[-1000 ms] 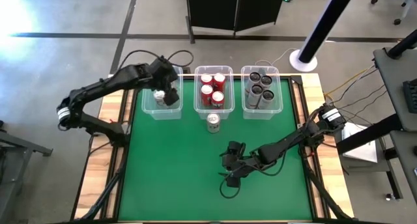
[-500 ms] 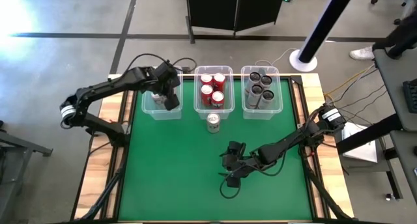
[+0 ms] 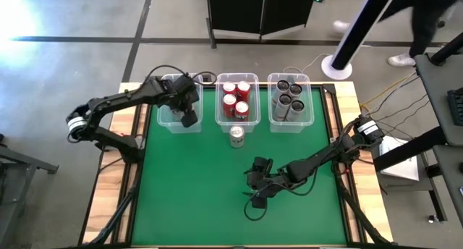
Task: Sort soda cans
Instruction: Put the bottom silver soda can into the top left transparent bin aligned with the other silver soda cans
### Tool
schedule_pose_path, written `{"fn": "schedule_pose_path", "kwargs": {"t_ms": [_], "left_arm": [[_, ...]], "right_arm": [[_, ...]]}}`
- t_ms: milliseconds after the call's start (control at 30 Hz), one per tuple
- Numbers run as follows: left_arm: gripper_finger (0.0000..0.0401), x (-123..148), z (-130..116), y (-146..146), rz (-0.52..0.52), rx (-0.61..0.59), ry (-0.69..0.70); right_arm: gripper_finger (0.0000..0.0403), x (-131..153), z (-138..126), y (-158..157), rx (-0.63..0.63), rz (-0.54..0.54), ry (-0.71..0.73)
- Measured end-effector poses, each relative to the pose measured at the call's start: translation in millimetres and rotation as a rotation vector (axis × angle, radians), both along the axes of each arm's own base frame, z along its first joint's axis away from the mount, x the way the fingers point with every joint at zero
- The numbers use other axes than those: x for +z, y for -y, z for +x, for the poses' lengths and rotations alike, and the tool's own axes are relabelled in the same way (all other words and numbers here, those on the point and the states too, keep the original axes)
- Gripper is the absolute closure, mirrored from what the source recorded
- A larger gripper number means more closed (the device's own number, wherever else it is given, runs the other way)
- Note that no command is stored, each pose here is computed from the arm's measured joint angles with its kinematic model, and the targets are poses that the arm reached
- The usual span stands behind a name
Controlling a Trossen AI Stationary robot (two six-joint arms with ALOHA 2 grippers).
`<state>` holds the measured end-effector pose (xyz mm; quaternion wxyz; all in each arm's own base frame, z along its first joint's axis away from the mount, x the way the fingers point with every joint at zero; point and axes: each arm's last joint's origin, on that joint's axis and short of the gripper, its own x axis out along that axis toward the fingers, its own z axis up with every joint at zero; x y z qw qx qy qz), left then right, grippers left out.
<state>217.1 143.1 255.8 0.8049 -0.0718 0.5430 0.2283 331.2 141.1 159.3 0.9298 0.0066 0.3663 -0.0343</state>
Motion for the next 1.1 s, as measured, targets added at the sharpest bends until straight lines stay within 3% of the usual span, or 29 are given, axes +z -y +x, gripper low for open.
{"fn": "schedule_pose_path", "kwargs": {"t_ms": [767,1100], "left_arm": [[0.0117,-17.7,-0.1,-2.5,-0.011,0.000,0.060],[0.0080,-17.4,0.2,-3.1,0.002,0.004,0.060]], "right_arm": [[0.0039,-0.1,-0.1,0.0,-0.006,0.006,0.000],[0.0039,-0.2,0.0,0.0,-0.007,0.008,0.000]]}}
